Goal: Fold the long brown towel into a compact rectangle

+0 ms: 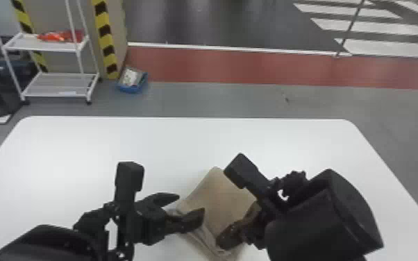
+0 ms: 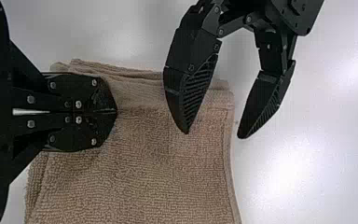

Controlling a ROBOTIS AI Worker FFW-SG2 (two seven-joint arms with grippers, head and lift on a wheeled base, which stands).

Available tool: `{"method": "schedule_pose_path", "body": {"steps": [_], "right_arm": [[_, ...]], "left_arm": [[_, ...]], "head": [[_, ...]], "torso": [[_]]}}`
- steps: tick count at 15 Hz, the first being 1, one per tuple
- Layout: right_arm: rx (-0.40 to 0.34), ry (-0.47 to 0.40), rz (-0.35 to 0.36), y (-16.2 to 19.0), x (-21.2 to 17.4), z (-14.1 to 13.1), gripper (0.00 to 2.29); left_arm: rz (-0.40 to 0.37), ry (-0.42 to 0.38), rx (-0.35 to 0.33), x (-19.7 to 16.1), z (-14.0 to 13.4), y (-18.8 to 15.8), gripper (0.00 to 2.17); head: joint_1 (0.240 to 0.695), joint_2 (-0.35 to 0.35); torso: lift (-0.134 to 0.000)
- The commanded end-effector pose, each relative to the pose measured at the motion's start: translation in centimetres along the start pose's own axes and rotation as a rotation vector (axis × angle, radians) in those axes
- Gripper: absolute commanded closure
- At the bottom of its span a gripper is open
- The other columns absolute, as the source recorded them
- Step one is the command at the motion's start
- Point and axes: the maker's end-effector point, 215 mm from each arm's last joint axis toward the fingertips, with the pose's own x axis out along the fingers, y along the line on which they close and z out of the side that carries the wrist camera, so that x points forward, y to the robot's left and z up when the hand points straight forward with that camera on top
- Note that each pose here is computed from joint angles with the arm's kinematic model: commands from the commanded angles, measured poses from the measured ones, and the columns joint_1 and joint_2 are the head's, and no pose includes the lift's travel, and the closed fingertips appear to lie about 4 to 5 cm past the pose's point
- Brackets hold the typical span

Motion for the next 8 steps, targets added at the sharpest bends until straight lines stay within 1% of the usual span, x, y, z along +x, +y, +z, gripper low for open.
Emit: {"method": "schedule_pose_path", "body": {"steps": [1, 5, 6, 8], "right_arm": [[0.004, 0.000, -0.016, -1.0, -0.5, -0.1, 1.87], [0.005, -0.001, -0.033, -2.1, -1.1, -0.4, 1.87], [0.017, -0.007, -0.036, -2.4, -1.3, -0.6, 1.87], [0.039, -0.031, -0.018, -2.5, -1.7, -0.5, 1.86]], "left_arm": [[0.028, 0.026, 0.019, -0.2, -0.9, 0.8, 0.21], [0.065, 0.047, 0.039, -0.4, -1.7, 1.7, 0.21], [0.072, 0.053, 0.047, -0.4, -1.9, 1.8, 0.21], [0.073, 0.054, 0.045, -0.4, -2.0, 1.7, 0.23]], "head": [[0.695, -0.108], [0.695, -0.112], [0.695, -0.113], [0.695, -0.114]], "torso": [[-0.124], [-0.124], [-0.124], [-0.124]]}}
